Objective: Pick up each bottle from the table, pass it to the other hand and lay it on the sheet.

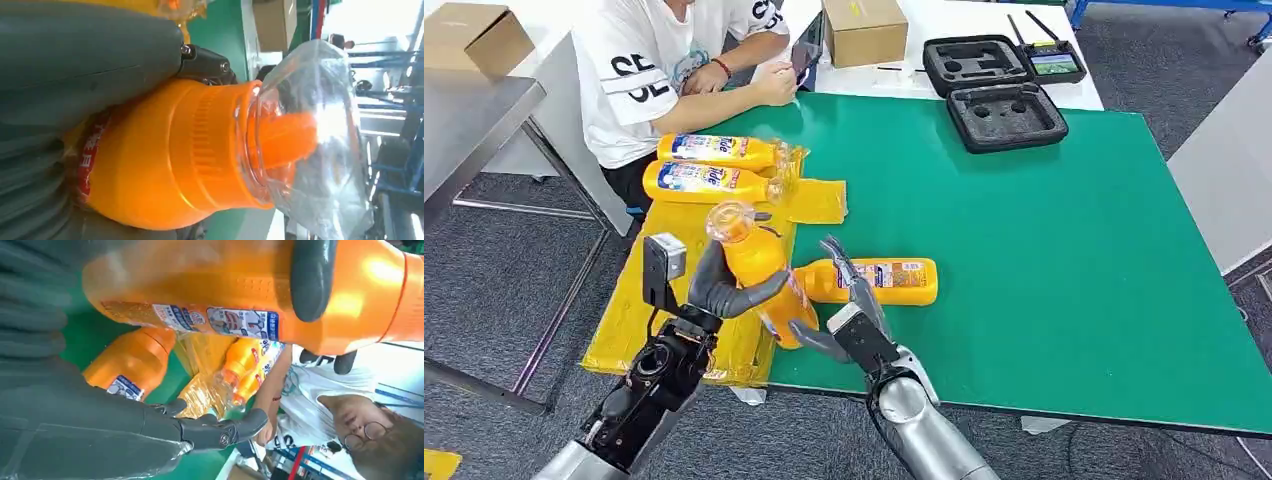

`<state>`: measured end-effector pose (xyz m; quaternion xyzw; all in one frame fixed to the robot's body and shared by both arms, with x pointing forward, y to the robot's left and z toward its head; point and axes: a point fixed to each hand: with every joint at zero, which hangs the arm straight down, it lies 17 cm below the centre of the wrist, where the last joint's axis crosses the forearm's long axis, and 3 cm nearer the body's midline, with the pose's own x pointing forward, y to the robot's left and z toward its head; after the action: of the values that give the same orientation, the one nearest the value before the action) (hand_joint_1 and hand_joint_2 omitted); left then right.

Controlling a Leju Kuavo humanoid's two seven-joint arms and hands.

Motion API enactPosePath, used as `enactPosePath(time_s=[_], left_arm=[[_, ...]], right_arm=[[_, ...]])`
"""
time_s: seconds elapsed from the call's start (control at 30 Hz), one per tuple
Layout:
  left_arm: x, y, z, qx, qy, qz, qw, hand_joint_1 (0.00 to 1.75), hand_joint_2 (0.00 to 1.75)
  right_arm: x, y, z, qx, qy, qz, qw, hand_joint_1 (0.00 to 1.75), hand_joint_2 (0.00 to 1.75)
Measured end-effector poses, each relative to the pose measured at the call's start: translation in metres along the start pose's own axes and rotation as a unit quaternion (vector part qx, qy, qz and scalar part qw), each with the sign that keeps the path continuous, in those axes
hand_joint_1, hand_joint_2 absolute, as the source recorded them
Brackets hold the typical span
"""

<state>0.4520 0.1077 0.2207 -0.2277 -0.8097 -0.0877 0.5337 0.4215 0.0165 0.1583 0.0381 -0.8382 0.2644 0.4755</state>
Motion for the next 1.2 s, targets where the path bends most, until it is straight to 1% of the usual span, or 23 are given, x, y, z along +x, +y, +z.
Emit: enactPosePath(time_s=[0.07,0.1,0.17,0.3,0.4,0.6,0.8,0.87,0.93,1.03,1.17,1.2], left_arm=[[0.002,0.005,-0.001,0.010,-0.007,-0.018,1.000,1.75,1.75],[0.007,0.018,-0.002,0.035,-0.026,-0.061,0.997,1.75,1.75],[0.017,0.039,-0.002,0.069,-0.045,-0.094,0.992,1.75,1.75],[0.045,0.064,-0.001,0.115,-0.096,-0.181,0.972,1.75,1.75],[0.068,0.088,0.001,0.152,-0.120,-0.231,0.954,1.75,1.75],[0.093,0.122,0.007,0.188,-0.135,-0.271,0.934,1.75,1.75],[0.099,0.147,0.015,0.197,-0.112,-0.356,0.907,1.75,1.75],[0.096,0.151,0.015,0.193,-0.098,-0.385,0.897,1.75,1.75],[0.086,0.153,0.014,0.176,-0.071,-0.447,0.874,1.75,1.75],[0.059,0.163,0.009,0.140,-0.018,-0.545,0.826,1.75,1.75],[0.004,0.177,0.011,0.065,0.064,-0.641,0.762,1.75,1.75],[-0.006,0.181,0.013,0.053,0.078,-0.653,0.752,1.75,1.75]], right_arm=[[0.002,-0.003,-0.001,-0.006,-0.003,0.003,1.000,0.00,0.00],[0.006,-0.010,-0.004,-0.022,-0.013,0.012,1.000,0.00,0.00],[0.017,-0.021,-0.008,-0.042,-0.028,0.018,0.999,0.00,0.00],[0.031,-0.030,-0.010,-0.061,-0.048,0.010,0.997,0.00,0.00],[0.043,-0.035,-0.011,-0.072,-0.062,-0.003,0.996,0.00,0.00],[0.048,-0.037,-0.008,-0.082,-0.067,-0.025,0.994,0.00,0.00],[0.049,-0.033,-0.003,-0.076,-0.064,-0.047,0.994,0.00,0.00],[0.049,-0.032,-0.003,-0.076,-0.065,-0.049,0.994,0.00,0.00],[0.050,-0.032,-0.002,-0.075,-0.066,-0.052,0.994,0.00,0.00],[0.054,-0.033,0.000,-0.080,-0.072,-0.056,0.993,0.00,0.00],[0.074,-0.050,0.001,-0.112,-0.104,-0.053,0.987,0.00,0.00],[0.079,-0.054,0.001,-0.118,-0.113,-0.052,0.985,0.00,0.00]])
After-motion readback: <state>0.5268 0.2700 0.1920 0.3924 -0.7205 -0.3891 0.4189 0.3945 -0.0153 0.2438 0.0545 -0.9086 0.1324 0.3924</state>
